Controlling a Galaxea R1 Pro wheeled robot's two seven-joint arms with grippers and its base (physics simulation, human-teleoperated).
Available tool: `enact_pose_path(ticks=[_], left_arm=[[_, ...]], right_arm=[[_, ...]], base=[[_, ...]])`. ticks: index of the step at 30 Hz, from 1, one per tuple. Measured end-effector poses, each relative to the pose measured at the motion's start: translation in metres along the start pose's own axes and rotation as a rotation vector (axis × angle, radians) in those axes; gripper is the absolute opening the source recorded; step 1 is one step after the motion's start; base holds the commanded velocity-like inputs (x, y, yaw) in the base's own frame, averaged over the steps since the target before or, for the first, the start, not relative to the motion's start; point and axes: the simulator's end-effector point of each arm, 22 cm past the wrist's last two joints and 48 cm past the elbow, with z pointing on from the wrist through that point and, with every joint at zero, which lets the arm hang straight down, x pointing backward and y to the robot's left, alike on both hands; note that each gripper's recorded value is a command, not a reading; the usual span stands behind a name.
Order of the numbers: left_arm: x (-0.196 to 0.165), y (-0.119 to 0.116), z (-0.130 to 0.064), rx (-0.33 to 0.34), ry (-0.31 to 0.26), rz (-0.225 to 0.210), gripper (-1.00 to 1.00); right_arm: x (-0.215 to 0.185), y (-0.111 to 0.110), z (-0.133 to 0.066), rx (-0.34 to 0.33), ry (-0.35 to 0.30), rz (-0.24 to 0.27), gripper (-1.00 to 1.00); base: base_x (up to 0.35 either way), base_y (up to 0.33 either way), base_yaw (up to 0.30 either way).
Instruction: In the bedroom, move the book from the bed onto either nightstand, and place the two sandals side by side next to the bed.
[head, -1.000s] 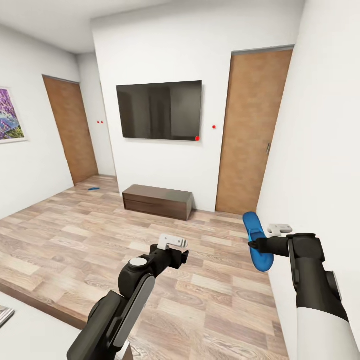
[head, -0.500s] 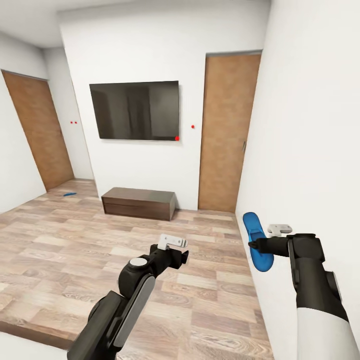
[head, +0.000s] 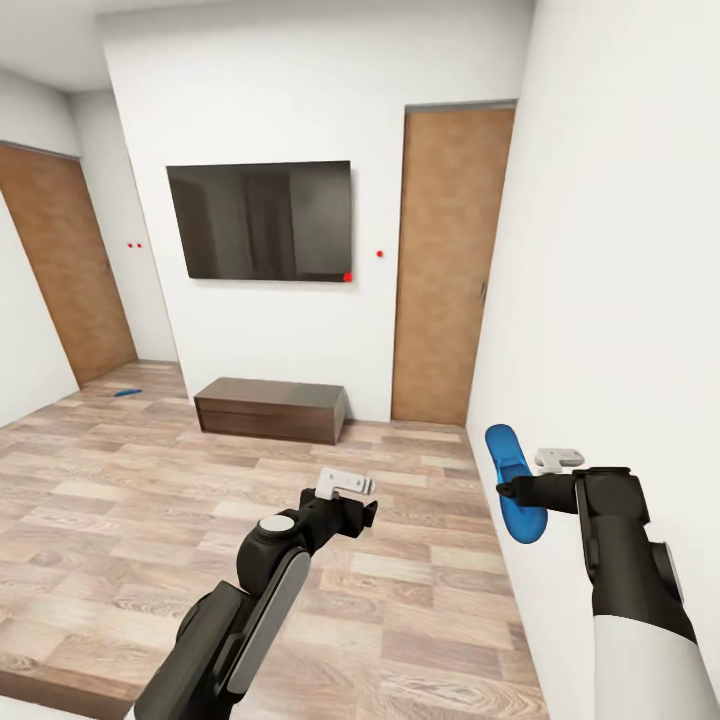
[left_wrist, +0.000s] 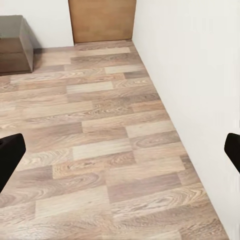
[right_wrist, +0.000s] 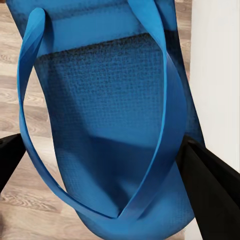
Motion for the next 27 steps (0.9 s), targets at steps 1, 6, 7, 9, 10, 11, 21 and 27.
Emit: enact_pose_path(ticks=[1,6,7,9,10,11,21,27], left_arm=[[0.0001,0.0,0.0001,0.0,0.0,0.0,1.0],[0.0006,0.0001,0.0005,0.0,0.001,0.0,1.0],[0.0012,0.0002,0.0009,0.0,0.003,0.0,1.0],[0.0022,0.0005,0.0015,-0.001,0.005,-0.001,1.0],[0.0026,0.0006,0.0018,-0.001,0.006,-0.001,1.0],[0.003,0.0005,0.0021,-0.001,0.007,-0.001,1.0],[0.0054,-0.0002,0.0038,0.001,0.013,-0.002,1.0],[0.0058,0.0,0.004,0.0,0.014,-0.001,1.0]], right_arm=[[0.0,0.0002,0.0001,0.0,0.0,0.0,-1.0],[0.0,0.0004,0.0002,0.0,0.0,-0.002,-1.0],[0.0,0.0005,0.0003,0.0,0.001,-0.002,-1.0],[0.0002,0.0009,0.0008,-0.001,0.002,-0.003,-1.0],[0.0004,0.001,0.001,-0.001,0.002,-0.004,-1.0],[0.0007,0.0011,0.0014,0.0,0.003,-0.004,-1.0],[0.0018,0.0035,0.0033,-0.003,0.008,-0.009,-1.0],[0.0018,0.0037,0.0034,-0.003,0.008,-0.01,-1.0]], base=[[0.272,0.141,-0.002],[0.268,0.128,0.008],[0.246,0.092,0.103],[0.243,0.071,0.14],[0.241,0.05,0.168],[0.24,0.04,0.179],[0.241,0.01,0.058],[0.245,-0.043,0.005]])
